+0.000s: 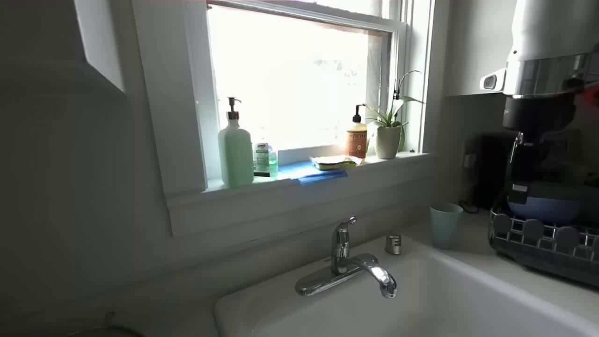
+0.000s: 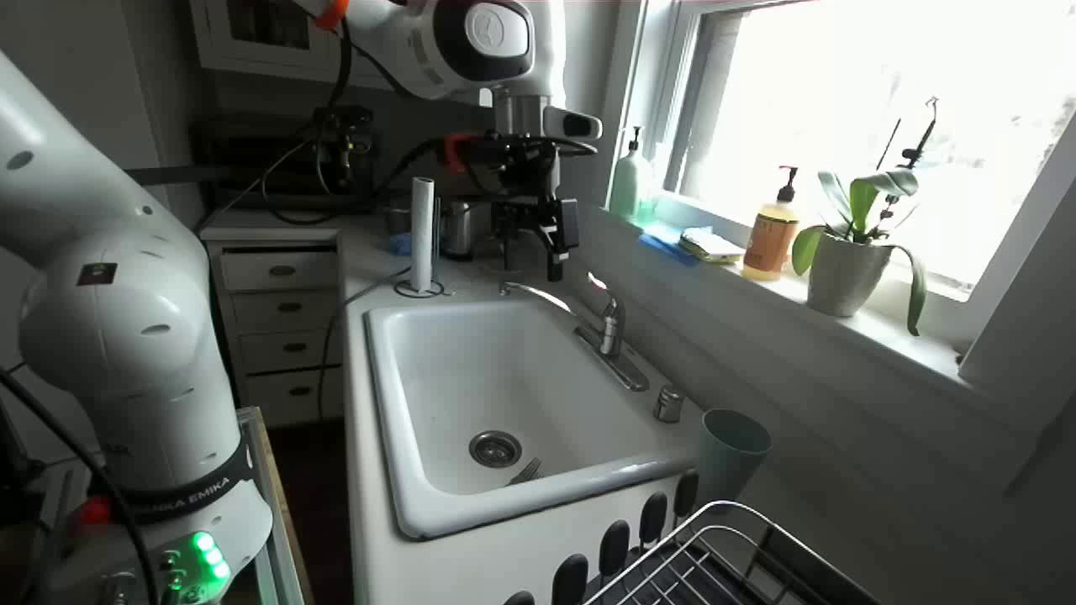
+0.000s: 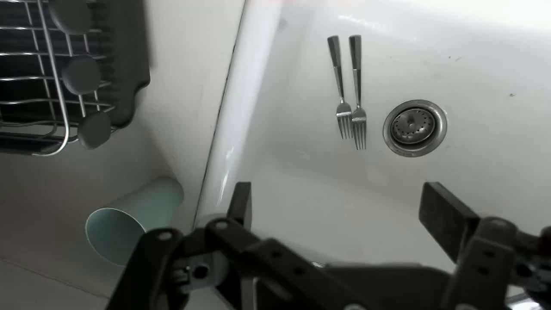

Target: Pour the liquid from the blue cup into the sink

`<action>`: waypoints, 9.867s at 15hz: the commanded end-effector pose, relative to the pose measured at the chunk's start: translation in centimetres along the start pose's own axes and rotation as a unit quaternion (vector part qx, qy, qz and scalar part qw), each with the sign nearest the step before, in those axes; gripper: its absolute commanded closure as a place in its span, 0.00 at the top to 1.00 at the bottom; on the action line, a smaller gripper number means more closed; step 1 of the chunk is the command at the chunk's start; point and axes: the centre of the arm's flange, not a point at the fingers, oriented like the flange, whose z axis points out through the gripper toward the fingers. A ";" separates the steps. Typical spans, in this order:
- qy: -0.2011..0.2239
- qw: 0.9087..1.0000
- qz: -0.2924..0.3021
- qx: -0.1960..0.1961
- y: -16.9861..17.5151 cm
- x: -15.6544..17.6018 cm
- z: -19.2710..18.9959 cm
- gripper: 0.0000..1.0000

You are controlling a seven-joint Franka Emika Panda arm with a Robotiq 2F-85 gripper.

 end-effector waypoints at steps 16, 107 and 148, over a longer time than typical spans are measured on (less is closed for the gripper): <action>-0.051 0.995 0.054 0.066 16.1 4.8 2.3 1.00; 0.117 0.884 -0.339 -0.300 -4.7 10.2 15.1 0.01; 0.056 0.955 -0.216 -0.194 1.3 10.6 12.2 0.01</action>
